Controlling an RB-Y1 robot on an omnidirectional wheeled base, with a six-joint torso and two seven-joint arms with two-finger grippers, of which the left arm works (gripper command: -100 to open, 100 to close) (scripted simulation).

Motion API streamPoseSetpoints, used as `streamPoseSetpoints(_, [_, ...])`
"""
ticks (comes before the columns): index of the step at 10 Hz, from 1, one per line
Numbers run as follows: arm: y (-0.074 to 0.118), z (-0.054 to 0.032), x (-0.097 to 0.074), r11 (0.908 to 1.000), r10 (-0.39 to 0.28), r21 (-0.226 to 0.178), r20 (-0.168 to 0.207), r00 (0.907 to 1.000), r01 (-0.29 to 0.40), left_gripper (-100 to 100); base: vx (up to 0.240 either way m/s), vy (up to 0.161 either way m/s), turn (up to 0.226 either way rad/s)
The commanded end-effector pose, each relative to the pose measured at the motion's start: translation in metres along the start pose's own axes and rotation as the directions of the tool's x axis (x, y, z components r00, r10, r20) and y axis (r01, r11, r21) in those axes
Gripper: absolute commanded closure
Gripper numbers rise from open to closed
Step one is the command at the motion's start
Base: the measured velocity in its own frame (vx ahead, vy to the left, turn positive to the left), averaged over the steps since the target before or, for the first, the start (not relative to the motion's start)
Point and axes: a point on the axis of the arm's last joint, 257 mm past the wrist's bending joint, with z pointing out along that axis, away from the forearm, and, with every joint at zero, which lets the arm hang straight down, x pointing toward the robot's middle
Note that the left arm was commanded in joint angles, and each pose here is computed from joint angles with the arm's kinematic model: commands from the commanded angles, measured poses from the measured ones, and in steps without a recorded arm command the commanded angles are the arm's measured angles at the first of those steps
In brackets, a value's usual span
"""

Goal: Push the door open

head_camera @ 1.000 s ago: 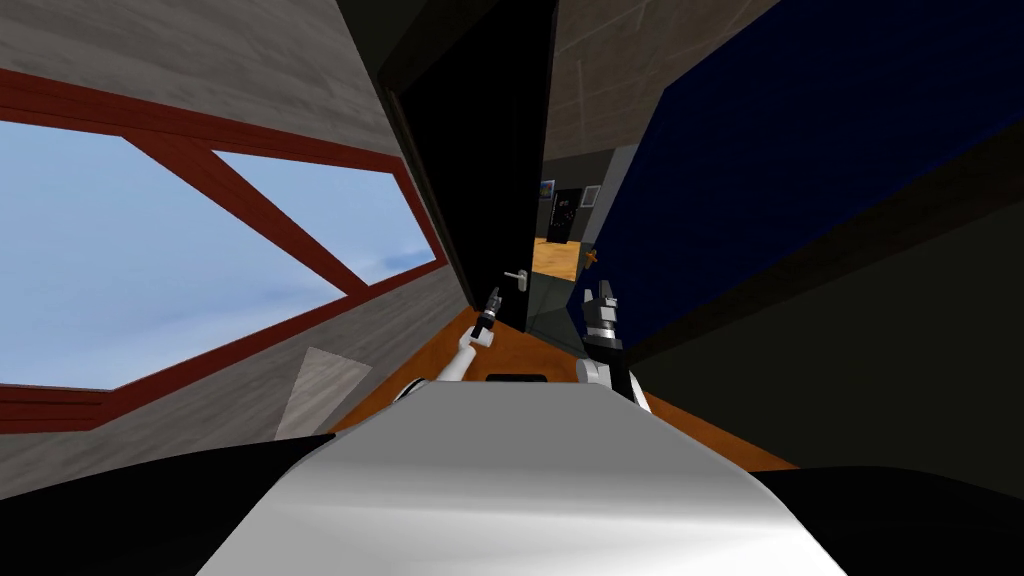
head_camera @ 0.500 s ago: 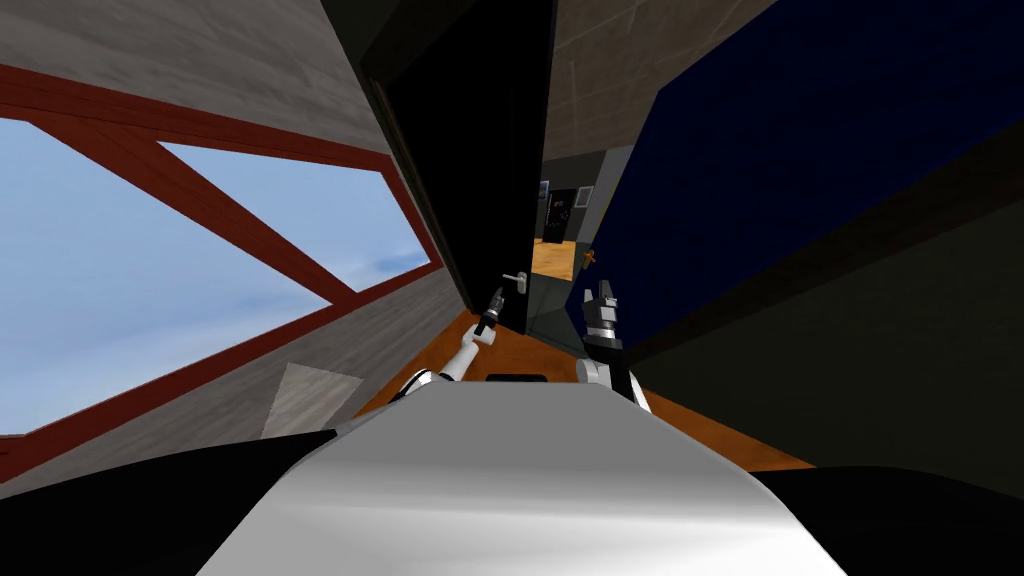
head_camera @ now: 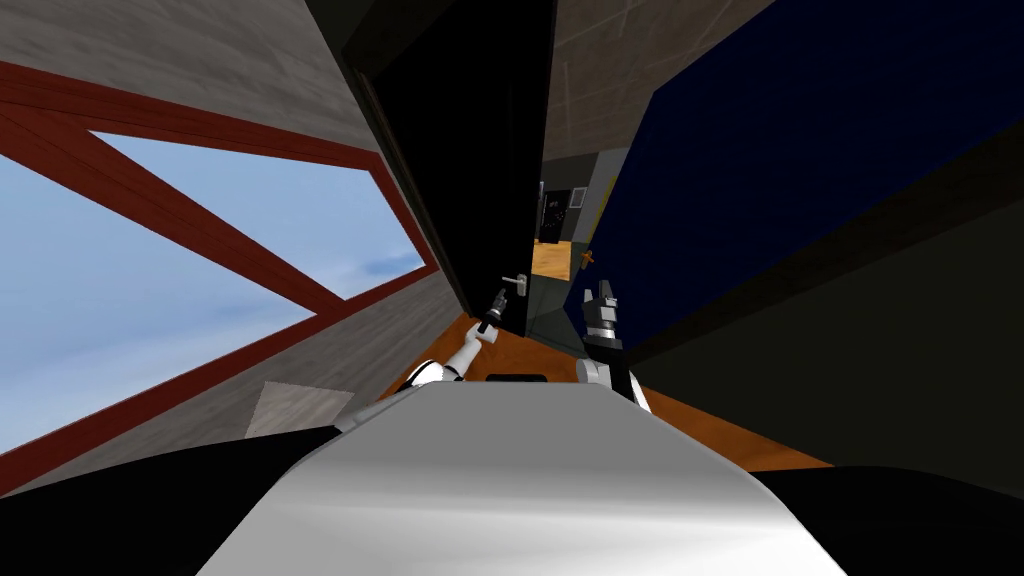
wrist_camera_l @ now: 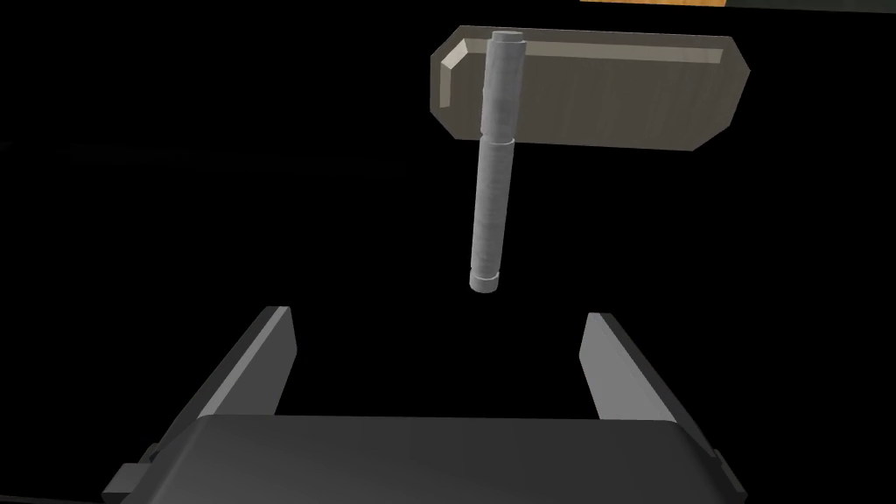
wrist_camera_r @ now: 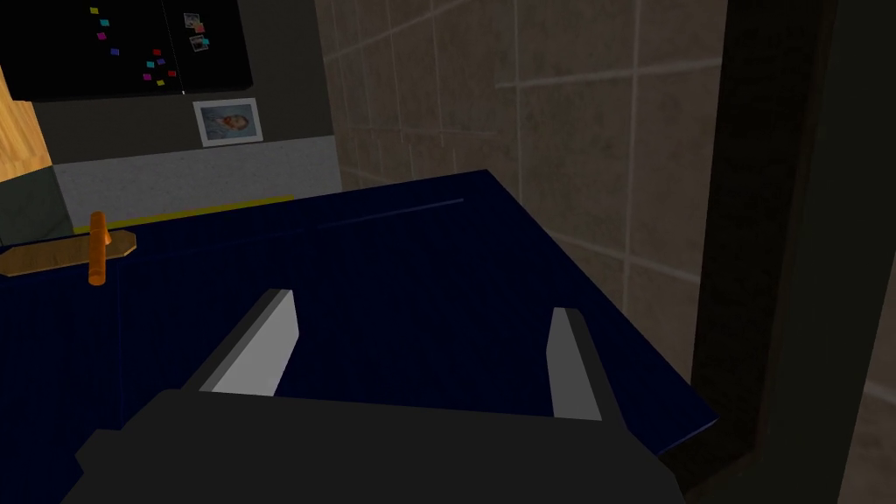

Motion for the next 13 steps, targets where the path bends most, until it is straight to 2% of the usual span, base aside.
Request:
streamPoseSetpoints(1, [0.006,0.0030,0.004,0.9998,0.001,-0.017,-0.008,1.0000,-0.001,-100,0.084,0.066,-0.070])
streamPoseSetpoints(6, [0.021,0.0128,0.019,0.9977,0.001,-0.068,-0.034,0.9994,-0.004,-100,0.077,0.075,-0.070])
streamPoseSetpoints(7, [0.020,0.0124,0.018,0.9980,0.002,-0.064,-0.031,0.9995,-0.004,-100,0.029,0.026,-0.012])
streamPoseSetpoints(8, [0.021,0.0116,0.007,0.9976,0.015,-0.067,-0.021,0.9997,-0.016,-100,0.114,-0.027,-0.035])
streamPoseSetpoints(13, [0.021,0.0111,-0.001,0.9975,0.018,-0.069,-0.008,0.9998,-0.019,-100,0.178,-0.081,-0.021])
